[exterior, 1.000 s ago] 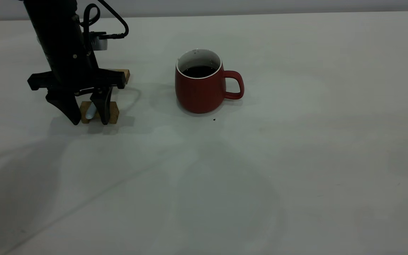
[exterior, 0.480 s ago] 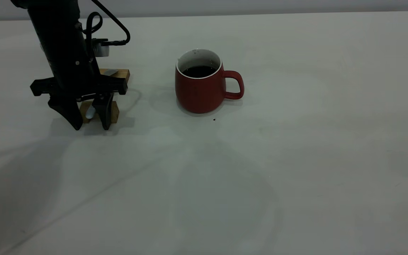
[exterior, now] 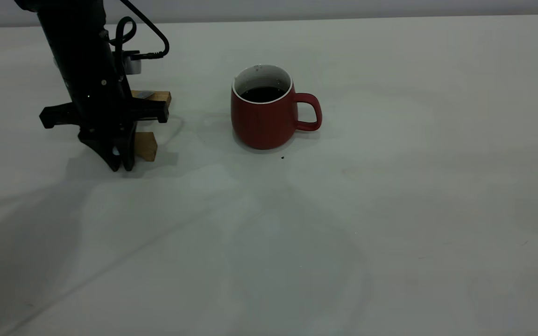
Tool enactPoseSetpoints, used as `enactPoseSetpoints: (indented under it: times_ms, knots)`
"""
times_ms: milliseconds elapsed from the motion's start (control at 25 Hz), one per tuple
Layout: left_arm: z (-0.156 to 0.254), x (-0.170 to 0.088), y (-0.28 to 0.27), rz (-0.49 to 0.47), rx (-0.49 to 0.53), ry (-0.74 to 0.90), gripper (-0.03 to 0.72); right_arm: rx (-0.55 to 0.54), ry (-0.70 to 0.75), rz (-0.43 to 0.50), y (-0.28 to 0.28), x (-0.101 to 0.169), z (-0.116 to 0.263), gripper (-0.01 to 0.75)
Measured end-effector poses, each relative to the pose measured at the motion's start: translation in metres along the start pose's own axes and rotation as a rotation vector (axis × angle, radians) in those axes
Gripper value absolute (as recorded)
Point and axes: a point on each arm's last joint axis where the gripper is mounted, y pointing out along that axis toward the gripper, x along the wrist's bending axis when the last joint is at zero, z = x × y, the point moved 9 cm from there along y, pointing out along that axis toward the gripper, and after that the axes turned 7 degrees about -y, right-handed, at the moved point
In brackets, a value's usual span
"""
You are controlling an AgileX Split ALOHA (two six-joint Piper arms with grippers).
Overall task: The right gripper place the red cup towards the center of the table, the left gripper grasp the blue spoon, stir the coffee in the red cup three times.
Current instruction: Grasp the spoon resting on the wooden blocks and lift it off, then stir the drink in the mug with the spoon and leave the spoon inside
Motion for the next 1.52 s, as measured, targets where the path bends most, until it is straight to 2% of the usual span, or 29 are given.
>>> enactPoseSetpoints:
  times_ms: [240,360,560,640,800,1040,1200,1320,1520]
  knots:
    - [-0.011,-0.005,-0.021,0.007,-0.014,-0.001,0.143,0.000,0.000,0.000,0.000,0.000,0.000,0.439]
    - [-0.012,-0.008,-0.042,0.005,0.011,-0.004,0.143,0.000,0.000,0.000,0.000,0.000,0.000,0.439]
    - [-0.008,-0.026,-0.093,0.095,0.054,-0.032,0.143,0.000,0.000,0.000,0.000,0.000,0.000,0.439]
    - [-0.006,-0.041,-0.113,0.179,0.053,-0.037,0.143,0.000,0.000,0.000,0.000,0.000,0.000,0.439]
    - [0.005,-0.079,-0.146,0.407,0.088,-0.038,0.143,0.000,0.000,0.000,0.000,0.000,0.000,0.439]
    - [0.020,-0.138,-0.191,0.807,0.220,-0.097,0.143,0.000,0.000,0.000,0.000,0.000,0.000,0.439]
    - [0.020,-0.165,-0.228,1.048,0.288,-0.163,0.143,0.000,0.000,0.000,0.000,0.000,0.000,0.439]
    - [0.019,-0.178,-0.247,1.164,0.313,-0.189,0.143,0.000,0.000,0.000,0.000,0.000,0.000,0.439]
    - [0.019,-0.190,-0.265,1.259,0.375,-0.264,0.143,0.000,0.000,0.000,0.000,0.000,0.000,0.439]
